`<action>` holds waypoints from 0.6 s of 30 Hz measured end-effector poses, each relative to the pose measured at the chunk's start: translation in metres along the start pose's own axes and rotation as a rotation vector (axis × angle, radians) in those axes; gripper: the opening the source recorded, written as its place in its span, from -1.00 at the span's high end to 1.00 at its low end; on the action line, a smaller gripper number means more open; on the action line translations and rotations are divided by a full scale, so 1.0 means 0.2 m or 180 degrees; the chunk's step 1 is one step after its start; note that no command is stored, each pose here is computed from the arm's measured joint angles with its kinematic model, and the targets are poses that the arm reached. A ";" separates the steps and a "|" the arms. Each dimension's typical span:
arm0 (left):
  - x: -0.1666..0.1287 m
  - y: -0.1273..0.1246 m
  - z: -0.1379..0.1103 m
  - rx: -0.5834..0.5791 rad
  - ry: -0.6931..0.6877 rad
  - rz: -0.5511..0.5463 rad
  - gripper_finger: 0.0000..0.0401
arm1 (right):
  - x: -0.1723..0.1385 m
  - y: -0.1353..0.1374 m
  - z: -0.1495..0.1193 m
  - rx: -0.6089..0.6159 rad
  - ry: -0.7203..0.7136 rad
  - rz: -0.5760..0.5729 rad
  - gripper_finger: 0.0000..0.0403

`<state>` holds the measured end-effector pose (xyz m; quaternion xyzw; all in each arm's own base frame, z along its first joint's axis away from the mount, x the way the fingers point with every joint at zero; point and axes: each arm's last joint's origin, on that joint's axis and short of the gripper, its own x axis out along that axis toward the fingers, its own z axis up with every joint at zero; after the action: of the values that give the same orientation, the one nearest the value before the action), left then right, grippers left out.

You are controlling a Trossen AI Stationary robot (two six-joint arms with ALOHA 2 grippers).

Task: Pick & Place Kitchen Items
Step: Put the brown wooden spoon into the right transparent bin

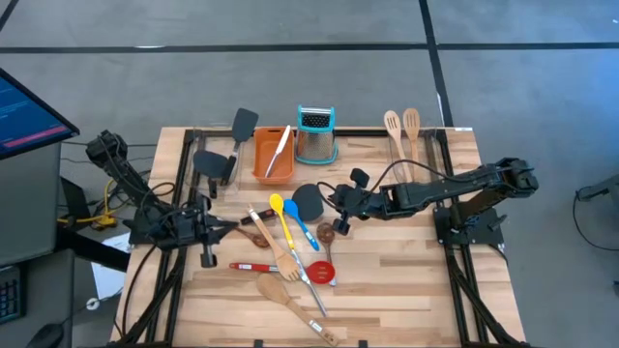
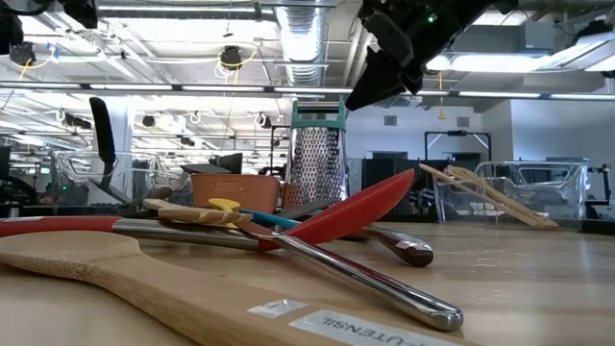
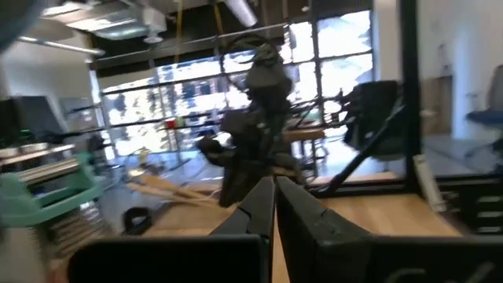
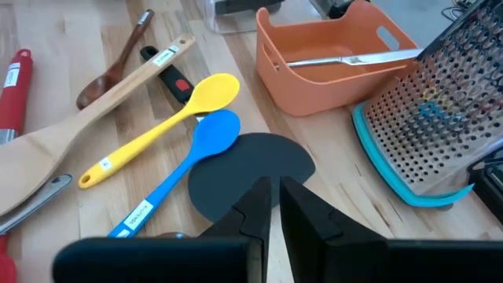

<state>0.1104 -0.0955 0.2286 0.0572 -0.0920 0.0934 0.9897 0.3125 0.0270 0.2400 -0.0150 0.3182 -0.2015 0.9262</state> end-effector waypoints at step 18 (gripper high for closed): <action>0.23 0.02 0.27 0.1008 0.0454 0.0144 1.00 | 0.00 0.00 0.00 -0.0174 0.0004 0.0001 0.88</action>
<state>0.1451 -0.0908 0.2915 0.2036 -0.0070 0.1328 0.9700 0.3123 0.0275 0.2398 -0.0401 0.3242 -0.1927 0.9253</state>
